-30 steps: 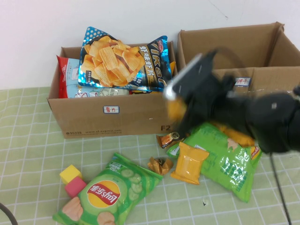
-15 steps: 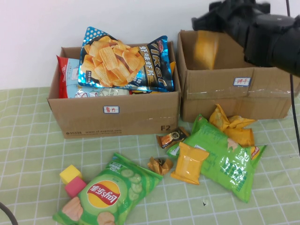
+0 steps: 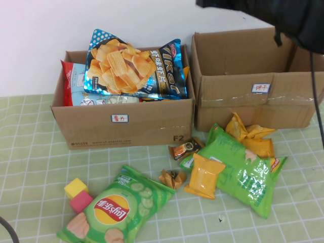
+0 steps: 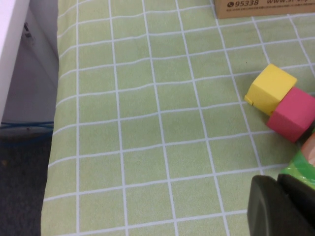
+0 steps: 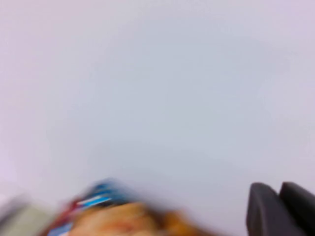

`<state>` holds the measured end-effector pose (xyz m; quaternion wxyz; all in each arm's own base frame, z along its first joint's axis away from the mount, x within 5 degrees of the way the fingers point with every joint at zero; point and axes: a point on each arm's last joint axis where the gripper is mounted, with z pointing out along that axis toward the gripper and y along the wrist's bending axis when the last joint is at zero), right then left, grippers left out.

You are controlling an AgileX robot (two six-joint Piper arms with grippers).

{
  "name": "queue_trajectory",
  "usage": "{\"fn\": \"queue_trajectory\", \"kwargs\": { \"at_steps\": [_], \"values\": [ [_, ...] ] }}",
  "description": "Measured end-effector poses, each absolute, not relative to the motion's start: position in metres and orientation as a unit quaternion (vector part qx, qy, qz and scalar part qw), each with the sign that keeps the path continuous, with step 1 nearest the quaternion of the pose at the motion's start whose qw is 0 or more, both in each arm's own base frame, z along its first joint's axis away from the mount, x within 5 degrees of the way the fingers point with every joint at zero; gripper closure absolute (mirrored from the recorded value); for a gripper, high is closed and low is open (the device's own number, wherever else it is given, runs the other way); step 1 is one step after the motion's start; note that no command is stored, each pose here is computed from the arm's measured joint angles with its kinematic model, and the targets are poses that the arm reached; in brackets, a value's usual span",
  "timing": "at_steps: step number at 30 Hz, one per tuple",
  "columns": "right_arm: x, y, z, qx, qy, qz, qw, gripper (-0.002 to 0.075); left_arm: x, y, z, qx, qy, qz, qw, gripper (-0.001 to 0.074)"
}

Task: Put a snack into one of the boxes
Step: Pick up the biscuit

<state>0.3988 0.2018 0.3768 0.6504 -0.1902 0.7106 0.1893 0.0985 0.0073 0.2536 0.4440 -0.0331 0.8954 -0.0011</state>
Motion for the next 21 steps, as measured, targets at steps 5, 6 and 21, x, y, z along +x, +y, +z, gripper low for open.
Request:
{"fn": "queue_trajectory", "kwargs": {
  "at_steps": [5, 6, 21],
  "values": [
    [0.359, 0.208, 0.354, -0.262, 0.715, 0.282, 0.583, 0.0718, 0.099, 0.007, 0.254, -0.034, 0.895, -0.002, 0.445, 0.0736],
    [0.352, 0.209, 0.342, -0.288, 0.722, 0.285, 0.560, 0.0721, 0.099, 0.007, 0.254, -0.034, 0.895, -0.002, 0.445, 0.0736],
    [0.318, 0.169, 0.236, -0.293, 0.910, 0.114, 0.270, 0.0714, 0.098, 0.006, 0.250, -0.039, 0.898, -0.013, 0.439, 0.0736]
  ]
}}
